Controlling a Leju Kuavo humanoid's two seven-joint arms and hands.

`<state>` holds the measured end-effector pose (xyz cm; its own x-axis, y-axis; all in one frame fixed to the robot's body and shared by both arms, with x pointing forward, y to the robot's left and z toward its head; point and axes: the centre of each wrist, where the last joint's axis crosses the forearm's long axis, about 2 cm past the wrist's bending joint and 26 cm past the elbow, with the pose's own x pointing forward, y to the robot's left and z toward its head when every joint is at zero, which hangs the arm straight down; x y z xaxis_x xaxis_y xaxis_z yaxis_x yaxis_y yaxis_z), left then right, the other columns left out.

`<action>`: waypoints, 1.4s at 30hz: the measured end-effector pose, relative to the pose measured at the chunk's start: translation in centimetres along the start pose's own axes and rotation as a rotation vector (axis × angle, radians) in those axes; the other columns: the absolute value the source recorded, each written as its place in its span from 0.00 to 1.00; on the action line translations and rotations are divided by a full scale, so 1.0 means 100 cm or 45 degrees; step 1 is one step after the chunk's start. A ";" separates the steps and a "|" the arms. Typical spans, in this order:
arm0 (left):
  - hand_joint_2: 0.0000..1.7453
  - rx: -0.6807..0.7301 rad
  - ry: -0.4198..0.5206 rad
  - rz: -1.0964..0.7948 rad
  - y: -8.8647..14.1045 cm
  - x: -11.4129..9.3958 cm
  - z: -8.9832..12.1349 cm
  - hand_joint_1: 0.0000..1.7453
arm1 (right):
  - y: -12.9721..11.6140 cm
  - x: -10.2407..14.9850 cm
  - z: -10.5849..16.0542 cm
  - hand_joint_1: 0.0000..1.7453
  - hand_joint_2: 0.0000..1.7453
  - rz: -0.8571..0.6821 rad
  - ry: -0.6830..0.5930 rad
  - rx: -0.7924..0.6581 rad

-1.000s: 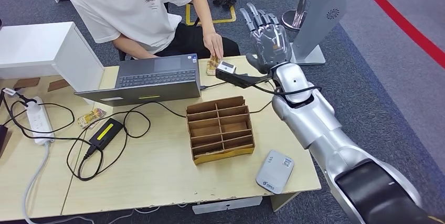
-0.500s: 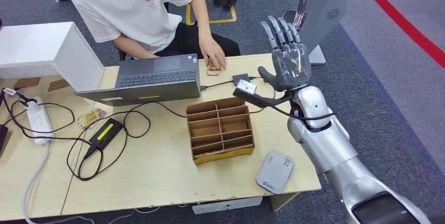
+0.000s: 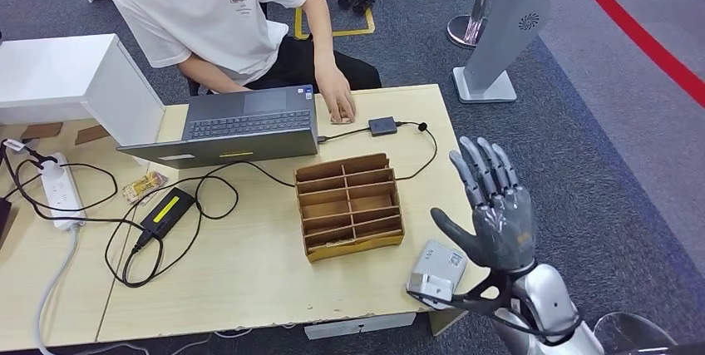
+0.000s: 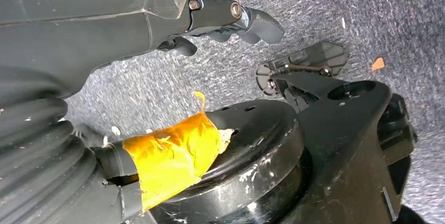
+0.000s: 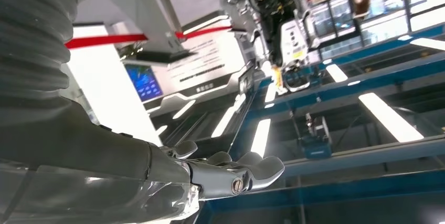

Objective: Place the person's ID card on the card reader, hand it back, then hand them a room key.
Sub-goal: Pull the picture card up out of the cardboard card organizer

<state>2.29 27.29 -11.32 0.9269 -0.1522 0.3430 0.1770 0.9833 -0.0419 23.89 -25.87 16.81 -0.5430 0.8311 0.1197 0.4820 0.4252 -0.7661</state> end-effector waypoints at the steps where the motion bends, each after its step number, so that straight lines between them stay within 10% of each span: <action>1: 1.00 0.003 0.000 0.007 -0.001 0.000 0.000 0.00 | -0.001 0.006 0.009 0.00 1.00 -0.010 -0.006 0.010; 21: 1.00 0.006 0.007 -0.007 -0.004 0.003 -0.001 0.00 | 0.050 0.085 0.060 0.00 1.00 -0.286 0.030 0.262; 42: 1.00 -0.009 0.017 -0.050 -0.002 0.006 -0.002 0.00 | 0.110 0.094 0.062 0.00 1.00 -0.333 0.081 0.443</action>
<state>2.92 27.02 -11.26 0.9234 -0.1923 0.3321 0.2160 0.9758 -0.0355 19.82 -15.65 5.58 -0.5675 0.7365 0.3680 0.0680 0.4874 -0.8705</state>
